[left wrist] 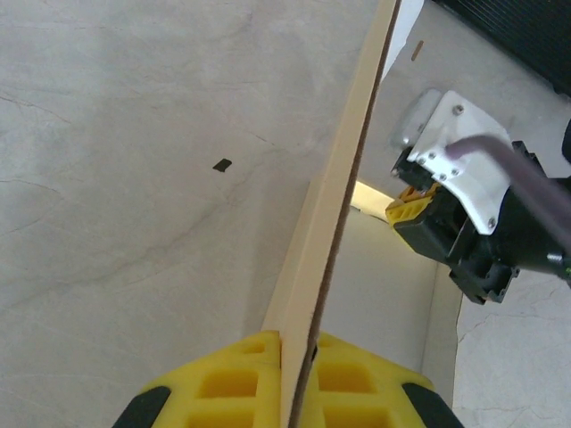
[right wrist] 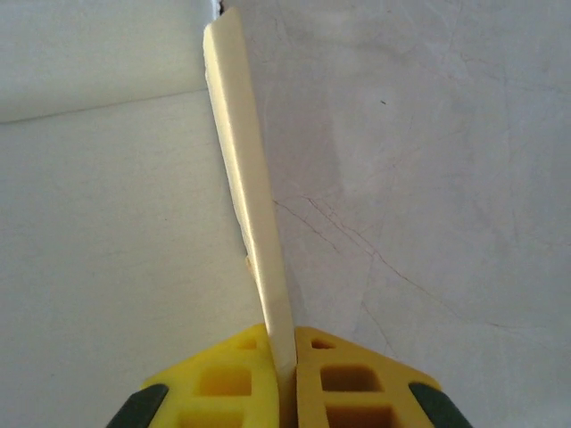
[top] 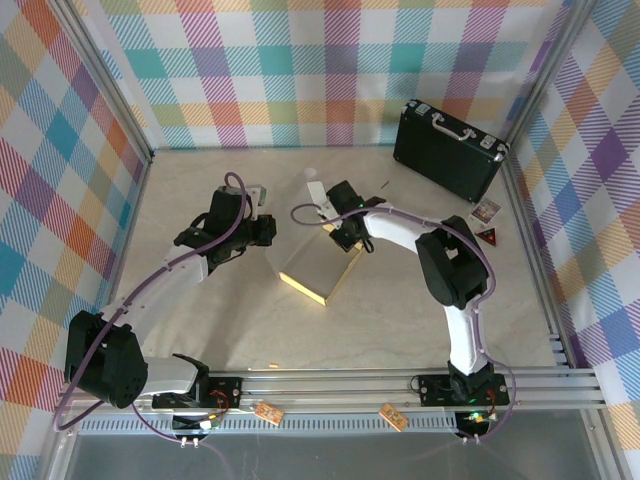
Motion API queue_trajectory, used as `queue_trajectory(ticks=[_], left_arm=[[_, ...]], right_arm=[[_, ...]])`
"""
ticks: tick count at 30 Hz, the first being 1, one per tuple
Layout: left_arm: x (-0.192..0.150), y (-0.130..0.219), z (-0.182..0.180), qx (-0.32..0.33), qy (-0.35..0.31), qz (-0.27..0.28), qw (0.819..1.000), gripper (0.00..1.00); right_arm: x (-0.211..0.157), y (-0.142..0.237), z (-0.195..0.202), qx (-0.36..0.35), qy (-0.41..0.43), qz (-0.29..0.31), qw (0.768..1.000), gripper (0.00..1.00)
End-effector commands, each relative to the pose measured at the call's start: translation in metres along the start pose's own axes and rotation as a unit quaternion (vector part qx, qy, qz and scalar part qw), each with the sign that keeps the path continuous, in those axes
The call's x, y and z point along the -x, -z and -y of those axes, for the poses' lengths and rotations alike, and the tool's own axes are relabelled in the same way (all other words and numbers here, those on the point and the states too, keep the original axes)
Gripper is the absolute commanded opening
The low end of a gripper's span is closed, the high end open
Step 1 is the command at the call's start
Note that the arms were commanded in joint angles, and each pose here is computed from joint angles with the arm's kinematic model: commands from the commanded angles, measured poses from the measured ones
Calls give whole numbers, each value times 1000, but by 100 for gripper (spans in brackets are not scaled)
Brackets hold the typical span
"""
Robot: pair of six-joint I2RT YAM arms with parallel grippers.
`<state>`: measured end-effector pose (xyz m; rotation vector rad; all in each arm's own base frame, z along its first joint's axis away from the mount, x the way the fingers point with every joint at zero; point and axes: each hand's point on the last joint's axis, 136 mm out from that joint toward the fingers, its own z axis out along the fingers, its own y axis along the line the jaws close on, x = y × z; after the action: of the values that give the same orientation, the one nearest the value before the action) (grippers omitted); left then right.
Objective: Fold the paper box
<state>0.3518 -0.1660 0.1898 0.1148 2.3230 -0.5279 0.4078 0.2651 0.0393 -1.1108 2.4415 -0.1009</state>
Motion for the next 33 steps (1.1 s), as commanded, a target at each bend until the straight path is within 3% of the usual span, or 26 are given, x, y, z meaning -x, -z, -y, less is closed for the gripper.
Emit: queue_trajectory(ticks=[1,5,10,15,18,25,33], left_arm=[[5,5,6,-23,31,8,999,0],[4,4,5,-21,30,6,999,0],[3,1,4,-18,30,2,999,0],[3,1,6,-24,30,0,999,0],[5,3,9,-30,28,3,999,0],[7,6,11,-33,24,4,999,0],[8,6,11,-33,25,4,999,0]], right_arm=[[-41,-25,0,-41,29,-73,996,3],[-40,-27,-18,4,41,-74,996,3],[-34,-13,-43,82,35,-58,994,11],[-28,-17,-39,76,34,-58,995,22],[-25,-22,-35,73,30,-61,995,23],[-17,-25,-17,41,5,-51,998,6],[-29,-31,4,-40,11,-83,996,0]])
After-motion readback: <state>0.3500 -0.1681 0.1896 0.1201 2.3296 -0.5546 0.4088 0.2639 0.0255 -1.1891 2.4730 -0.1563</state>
